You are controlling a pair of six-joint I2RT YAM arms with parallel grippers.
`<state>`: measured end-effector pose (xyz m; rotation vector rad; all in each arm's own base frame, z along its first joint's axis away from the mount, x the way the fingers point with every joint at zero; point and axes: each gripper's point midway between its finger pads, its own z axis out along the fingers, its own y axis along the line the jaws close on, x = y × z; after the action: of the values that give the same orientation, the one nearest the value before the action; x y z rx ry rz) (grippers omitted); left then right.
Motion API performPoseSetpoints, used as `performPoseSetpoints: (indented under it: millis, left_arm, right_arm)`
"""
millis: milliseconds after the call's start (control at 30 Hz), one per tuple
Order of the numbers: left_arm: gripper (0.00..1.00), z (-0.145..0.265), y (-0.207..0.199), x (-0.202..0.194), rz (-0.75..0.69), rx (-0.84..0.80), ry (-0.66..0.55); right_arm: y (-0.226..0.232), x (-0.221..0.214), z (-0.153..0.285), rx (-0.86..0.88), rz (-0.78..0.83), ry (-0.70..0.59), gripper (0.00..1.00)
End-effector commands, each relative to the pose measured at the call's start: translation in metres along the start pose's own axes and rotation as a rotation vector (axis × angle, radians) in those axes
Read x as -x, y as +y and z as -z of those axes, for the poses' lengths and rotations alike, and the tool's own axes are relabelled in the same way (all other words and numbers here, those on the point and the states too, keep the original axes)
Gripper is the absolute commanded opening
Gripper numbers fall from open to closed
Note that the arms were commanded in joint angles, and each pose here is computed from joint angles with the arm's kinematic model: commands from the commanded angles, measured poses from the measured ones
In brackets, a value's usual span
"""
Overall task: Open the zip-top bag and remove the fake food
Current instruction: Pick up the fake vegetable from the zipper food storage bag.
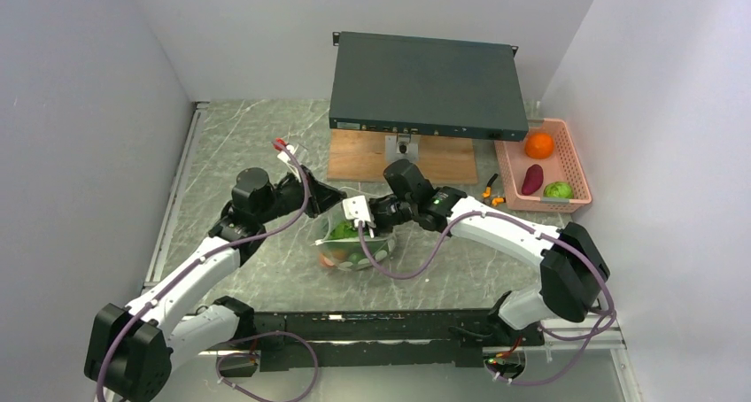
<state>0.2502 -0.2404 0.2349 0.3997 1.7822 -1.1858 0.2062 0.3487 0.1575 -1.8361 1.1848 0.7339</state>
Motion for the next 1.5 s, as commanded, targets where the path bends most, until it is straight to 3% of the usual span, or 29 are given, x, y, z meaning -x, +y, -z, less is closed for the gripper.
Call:
performPoseSetpoints:
  millis: [0, 200, 333, 667, 867, 1033, 1467]
  left_arm:
    - [0.0, 0.002, -0.017, 0.03, -0.072, -0.047, -0.088]
    - [0.0, 0.014, -0.027, 0.057, -0.157, -0.01, -0.153]
    - [0.0, 0.02, -0.03, 0.061, -0.195, 0.009, -0.149]
    - [0.0, -0.001, -0.005, 0.007, -0.05, -0.032, -0.034]
    - [0.0, -0.009, -0.005, -0.001, -0.031, -0.055, 0.014]
    - [0.0, -0.016, -0.008, -0.005, -0.018, -0.078, 0.039]
    - [0.0, -0.035, -0.024, -0.013, -0.016, -0.148, 0.111]
  right_arm:
    - [-0.022, 0.014, 0.004, -0.056, 0.056, -0.016, 0.1]
    - [-0.066, 0.034, -0.005, -0.169, 0.098, -0.06, 0.09]
    - [-0.073, 0.032, -0.012, -0.167, 0.105, -0.059, 0.1]
    - [-0.052, -0.029, -0.011, -0.17, -0.012, 0.042, 0.4]
    - [-0.042, -0.05, 0.004, -0.197, -0.088, 0.102, 0.6]
    - [-0.036, -0.057, 0.018, -0.224, -0.133, 0.135, 0.71]
    - [-0.033, -0.05, 0.043, -0.24, -0.21, 0.116, 0.76]
